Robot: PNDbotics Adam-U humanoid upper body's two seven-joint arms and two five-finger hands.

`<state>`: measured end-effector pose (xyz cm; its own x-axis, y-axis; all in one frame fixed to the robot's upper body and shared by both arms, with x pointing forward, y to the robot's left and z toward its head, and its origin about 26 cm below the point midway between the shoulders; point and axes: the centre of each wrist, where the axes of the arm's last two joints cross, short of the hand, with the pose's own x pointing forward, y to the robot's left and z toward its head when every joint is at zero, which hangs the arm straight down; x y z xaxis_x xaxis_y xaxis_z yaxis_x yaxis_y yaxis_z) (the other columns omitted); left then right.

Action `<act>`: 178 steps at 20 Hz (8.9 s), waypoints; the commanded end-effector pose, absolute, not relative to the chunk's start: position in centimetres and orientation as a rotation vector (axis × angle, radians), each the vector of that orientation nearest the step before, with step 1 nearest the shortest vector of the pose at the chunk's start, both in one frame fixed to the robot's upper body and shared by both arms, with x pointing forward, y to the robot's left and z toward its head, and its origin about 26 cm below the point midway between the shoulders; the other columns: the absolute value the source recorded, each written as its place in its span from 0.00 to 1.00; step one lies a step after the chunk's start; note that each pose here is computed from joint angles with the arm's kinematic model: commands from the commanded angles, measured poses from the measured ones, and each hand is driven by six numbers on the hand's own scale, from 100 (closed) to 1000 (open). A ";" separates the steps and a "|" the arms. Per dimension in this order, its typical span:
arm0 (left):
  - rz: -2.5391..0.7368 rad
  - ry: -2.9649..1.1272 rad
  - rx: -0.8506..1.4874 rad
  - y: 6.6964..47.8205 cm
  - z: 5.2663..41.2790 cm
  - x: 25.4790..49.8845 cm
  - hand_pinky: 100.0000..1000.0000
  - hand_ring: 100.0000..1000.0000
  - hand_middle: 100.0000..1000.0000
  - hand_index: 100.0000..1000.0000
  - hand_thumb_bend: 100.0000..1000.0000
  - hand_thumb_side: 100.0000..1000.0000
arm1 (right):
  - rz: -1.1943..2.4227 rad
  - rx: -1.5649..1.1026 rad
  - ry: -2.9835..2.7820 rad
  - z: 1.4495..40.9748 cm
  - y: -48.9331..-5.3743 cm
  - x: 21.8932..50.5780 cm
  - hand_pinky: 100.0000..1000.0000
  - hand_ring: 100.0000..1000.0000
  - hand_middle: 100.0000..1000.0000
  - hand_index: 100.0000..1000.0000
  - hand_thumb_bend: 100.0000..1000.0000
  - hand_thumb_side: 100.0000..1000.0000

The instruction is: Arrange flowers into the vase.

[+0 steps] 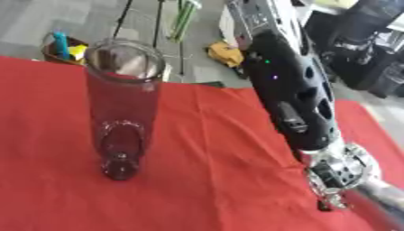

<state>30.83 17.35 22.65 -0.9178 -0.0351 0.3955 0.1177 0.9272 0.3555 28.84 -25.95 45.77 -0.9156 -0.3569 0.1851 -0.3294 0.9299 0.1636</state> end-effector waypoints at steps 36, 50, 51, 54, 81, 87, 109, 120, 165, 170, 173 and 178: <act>-0.562 -2.693 -0.154 16.1 23.3 30.3 0.57 0.38 0.61 0.76 0.02 1.00 | -0.037 0.332 -3.032 45.5 -23.7 28.4 0.00 0.00 0.00 0.00 0.00 0.53; -0.576 -2.689 -0.158 15.9 23.3 30.2 0.57 0.37 0.61 0.76 0.02 1.00 | 0.177 0.329 -3.156 44.6 -23.1 27.7 0.00 0.00 0.00 0.00 0.00 0.56; -0.577 -2.689 -0.158 15.9 23.3 30.2 0.57 0.37 0.61 0.76 0.02 1.00 | 0.173 0.327 -3.154 44.6 -23.1 27.8 0.00 0.00 0.00 0.00 0.00 0.55; -0.582 -2.688 -0.161 15.8 23.3 30.2 0.57 0.37 0.61 0.76 0.02 1.00 | 0.141 0.331 -3.156 45.0 -23.4 27.9 0.00 0.00 0.00 0.00 0.00 0.55; -0.625 -2.682 -0.201 15.2 23.3 30.1 0.58 0.37 0.61 0.76 0.01 1.00 | -0.016 0.266 -3.278 46.0 -26.3 29.6 0.00 0.00 0.00 0.00 0.00 0.54; -0.636 -2.680 -0.209 15.1 23.3 30.1 0.58 0.37 0.62 0.76 0.01 1.00 | 0.058 0.260 -3.243 45.7 -26.1 30.0 0.00 0.00 0.00 0.00 0.00 0.55; -0.657 -2.671 -0.233 14.9 23.3 30.0 0.59 0.38 0.62 0.76 0.02 1.00 | 0.177 0.036 -3.047 45.0 -25.6 30.4 0.12 0.27 0.00 0.00 0.00 0.77; -0.665 -2.666 -0.236 14.9 23.4 30.0 0.59 0.38 0.62 0.76 0.02 1.00 | 0.225 -0.002 -2.996 44.4 -25.6 30.9 0.40 0.55 0.00 0.01 0.00 0.85; -0.675 -2.643 -0.260 14.9 23.2 30.0 0.59 0.38 0.64 0.76 0.02 1.00 | 0.834 -0.643 -2.762 43.6 -25.1 28.0 0.73 0.77 0.00 0.25 0.00 0.79; -0.672 -2.643 -0.266 14.9 23.2 30.0 0.59 0.38 0.64 0.76 0.02 1.00 | 0.958 -0.741 -2.691 43.3 -24.9 27.9 0.73 0.78 0.00 0.29 0.00 0.80; -0.673 -2.644 -0.271 14.8 23.3 30.0 0.59 0.38 0.64 0.76 0.02 1.00 | 1.007 -0.749 -2.660 43.1 -24.7 27.9 0.74 0.80 0.00 0.31 0.00 0.82; -0.670 -2.647 -0.275 14.8 23.4 30.0 0.59 0.39 0.64 0.76 0.02 1.00 | 1.054 -0.759 -2.624 42.8 -24.6 28.0 0.75 0.81 0.00 0.33 0.00 0.83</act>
